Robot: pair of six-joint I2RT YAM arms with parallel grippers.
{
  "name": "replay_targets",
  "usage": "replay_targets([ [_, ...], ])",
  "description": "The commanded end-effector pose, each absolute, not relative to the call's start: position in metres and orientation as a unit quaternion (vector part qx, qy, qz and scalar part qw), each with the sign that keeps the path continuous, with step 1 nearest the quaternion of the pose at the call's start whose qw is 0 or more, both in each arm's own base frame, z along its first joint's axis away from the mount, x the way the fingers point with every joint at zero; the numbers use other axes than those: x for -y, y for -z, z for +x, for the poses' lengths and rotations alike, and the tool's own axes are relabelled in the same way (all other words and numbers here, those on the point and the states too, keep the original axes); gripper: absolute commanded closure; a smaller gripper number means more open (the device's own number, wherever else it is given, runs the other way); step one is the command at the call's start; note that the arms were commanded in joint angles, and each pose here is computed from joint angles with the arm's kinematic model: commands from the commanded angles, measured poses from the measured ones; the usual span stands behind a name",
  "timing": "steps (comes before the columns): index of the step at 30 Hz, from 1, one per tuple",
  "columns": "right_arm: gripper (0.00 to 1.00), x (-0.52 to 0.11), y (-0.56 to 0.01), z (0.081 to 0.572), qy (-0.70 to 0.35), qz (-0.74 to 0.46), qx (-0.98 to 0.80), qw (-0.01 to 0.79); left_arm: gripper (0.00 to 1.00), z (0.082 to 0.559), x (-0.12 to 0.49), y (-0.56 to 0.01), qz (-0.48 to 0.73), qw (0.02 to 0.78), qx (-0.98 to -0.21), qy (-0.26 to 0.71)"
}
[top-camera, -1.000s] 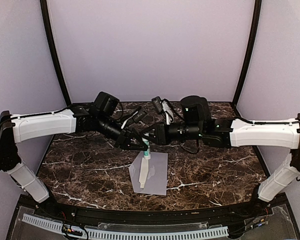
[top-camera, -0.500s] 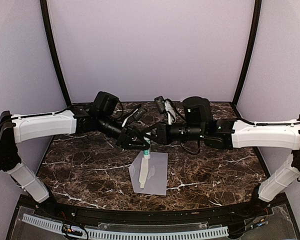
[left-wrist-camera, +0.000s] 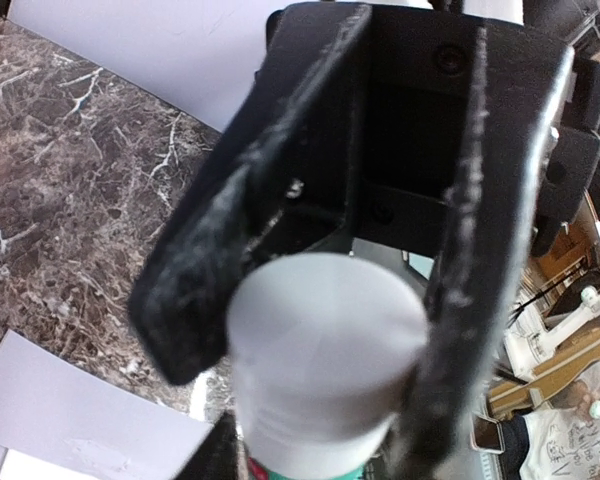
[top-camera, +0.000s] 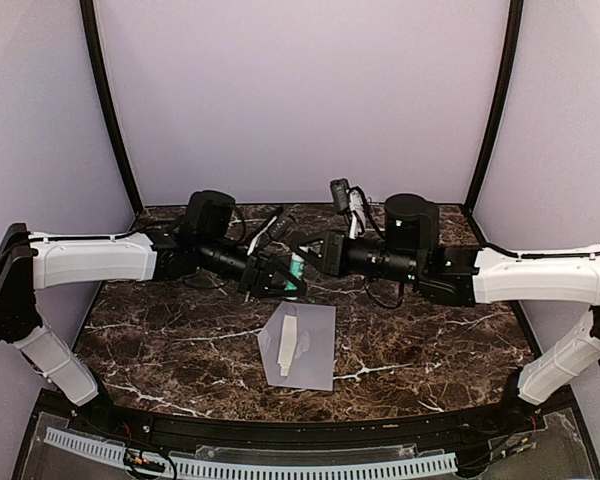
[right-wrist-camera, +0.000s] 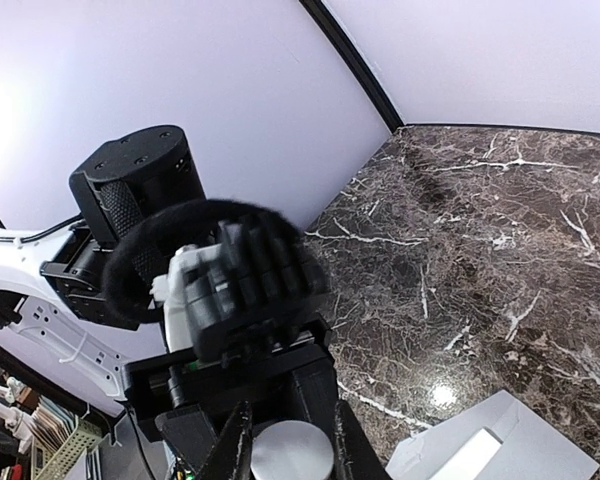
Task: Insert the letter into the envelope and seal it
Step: Open the solid glue cap from the solid glue.
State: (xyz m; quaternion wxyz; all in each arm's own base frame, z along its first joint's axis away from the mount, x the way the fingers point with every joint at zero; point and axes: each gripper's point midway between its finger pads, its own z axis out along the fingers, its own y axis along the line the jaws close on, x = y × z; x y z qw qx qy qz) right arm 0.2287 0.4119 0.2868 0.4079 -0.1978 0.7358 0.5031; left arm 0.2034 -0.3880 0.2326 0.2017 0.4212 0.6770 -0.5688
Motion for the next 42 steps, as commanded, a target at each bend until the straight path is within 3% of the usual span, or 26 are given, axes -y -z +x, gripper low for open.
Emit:
replay_targets([
  [1,1.00,-0.408,-0.304,0.229,-0.520,-0.177,-0.718,0.428,0.72,0.196,0.387,-0.253,0.421,0.223,-0.652,0.589],
  [4,1.00,-0.401,-0.305,0.233,-0.515,-0.157,-0.721,0.436,0.91,0.199,0.387,-0.246,0.417,0.222,-0.661,0.583],
  [8,1.00,-0.390,-0.313,0.236,-0.513,-0.138,-0.717,0.451,1.00,0.199,0.387,-0.237,0.418,0.215,-0.672,0.573],
  [22,1.00,-0.342,-0.330,0.262,-0.450,-0.085,-0.729,0.508,1.00,0.197,0.370,-0.186,0.429,0.181,-0.734,0.495],
  [32,1.00,-0.325,-0.329,0.272,-0.404,-0.064,-0.741,0.532,1.00,0.192,0.364,-0.180,0.429,0.175,-0.743,0.483],
  [36,1.00,-0.311,-0.297,0.284,-0.345,-0.051,-0.770,0.534,1.00,0.202,0.354,-0.191,0.414,0.216,-0.751,0.467],
  [42,1.00,-0.285,-0.216,0.296,-0.255,-0.032,-0.816,0.518,1.00,0.258,0.304,-0.225,0.331,0.299,-0.770,0.456],
])
